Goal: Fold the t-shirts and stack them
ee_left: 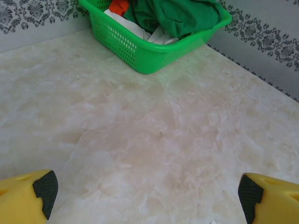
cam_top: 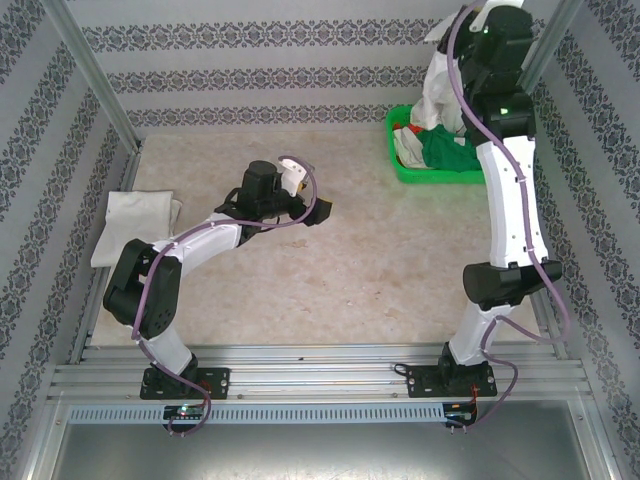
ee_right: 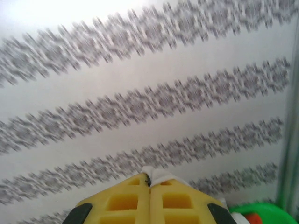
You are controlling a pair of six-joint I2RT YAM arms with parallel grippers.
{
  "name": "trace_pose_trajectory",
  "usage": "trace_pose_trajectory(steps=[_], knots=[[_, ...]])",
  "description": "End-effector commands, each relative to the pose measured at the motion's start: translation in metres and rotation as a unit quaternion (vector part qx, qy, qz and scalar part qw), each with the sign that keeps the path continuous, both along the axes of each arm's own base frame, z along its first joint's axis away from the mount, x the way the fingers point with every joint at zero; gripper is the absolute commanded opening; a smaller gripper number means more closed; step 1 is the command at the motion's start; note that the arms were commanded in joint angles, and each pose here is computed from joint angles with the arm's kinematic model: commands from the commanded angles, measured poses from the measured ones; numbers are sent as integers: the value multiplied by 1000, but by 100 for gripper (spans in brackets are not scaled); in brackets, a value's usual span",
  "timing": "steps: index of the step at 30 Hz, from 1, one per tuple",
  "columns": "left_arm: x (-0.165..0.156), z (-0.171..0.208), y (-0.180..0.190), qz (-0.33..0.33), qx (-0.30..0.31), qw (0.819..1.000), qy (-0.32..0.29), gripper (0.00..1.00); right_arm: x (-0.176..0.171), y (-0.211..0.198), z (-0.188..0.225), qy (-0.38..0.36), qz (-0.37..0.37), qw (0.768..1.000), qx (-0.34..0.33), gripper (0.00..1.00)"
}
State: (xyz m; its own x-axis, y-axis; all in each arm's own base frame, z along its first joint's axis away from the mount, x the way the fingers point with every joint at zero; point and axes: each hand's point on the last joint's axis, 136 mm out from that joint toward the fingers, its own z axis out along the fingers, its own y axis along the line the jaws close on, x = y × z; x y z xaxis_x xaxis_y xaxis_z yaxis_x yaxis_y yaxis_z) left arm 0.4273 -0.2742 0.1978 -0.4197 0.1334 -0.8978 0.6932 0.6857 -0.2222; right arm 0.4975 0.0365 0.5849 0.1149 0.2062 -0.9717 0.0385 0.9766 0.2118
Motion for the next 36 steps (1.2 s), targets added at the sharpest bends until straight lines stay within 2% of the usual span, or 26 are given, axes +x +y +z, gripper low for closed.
trace_pose_trajectory(steps=[1, 6, 15, 20, 27, 30, 34, 36], knots=[[9, 26, 15, 33, -32, 999, -23, 100, -12, 43, 29, -37, 77, 996, -21, 0], [16, 27, 45, 77, -47, 996, -16, 100, -24, 96, 46, -69, 152, 986, -19, 0], [21, 21, 116, 169, -100, 981, 14, 100, -35, 179, 49, -86, 291, 951, 65, 0], [19, 18, 142, 205, -121, 971, 18, 100, -22, 228, 12, -37, 336, 938, 80, 0], [10, 9, 154, 224, -118, 967, 22, 100, -13, 294, -46, 35, 395, 914, 87, 0], [7, 4, 161, 241, -123, 962, 25, 100, -16, 325, -66, 56, 429, 896, 98, 0], [5, 1, 169, 255, -132, 957, 29, 100, -26, 366, -81, 68, 492, 858, 127, 0], [5, 2, 169, 252, -133, 958, 28, 100, -29, 378, -92, 83, 508, 847, 132, 0]])
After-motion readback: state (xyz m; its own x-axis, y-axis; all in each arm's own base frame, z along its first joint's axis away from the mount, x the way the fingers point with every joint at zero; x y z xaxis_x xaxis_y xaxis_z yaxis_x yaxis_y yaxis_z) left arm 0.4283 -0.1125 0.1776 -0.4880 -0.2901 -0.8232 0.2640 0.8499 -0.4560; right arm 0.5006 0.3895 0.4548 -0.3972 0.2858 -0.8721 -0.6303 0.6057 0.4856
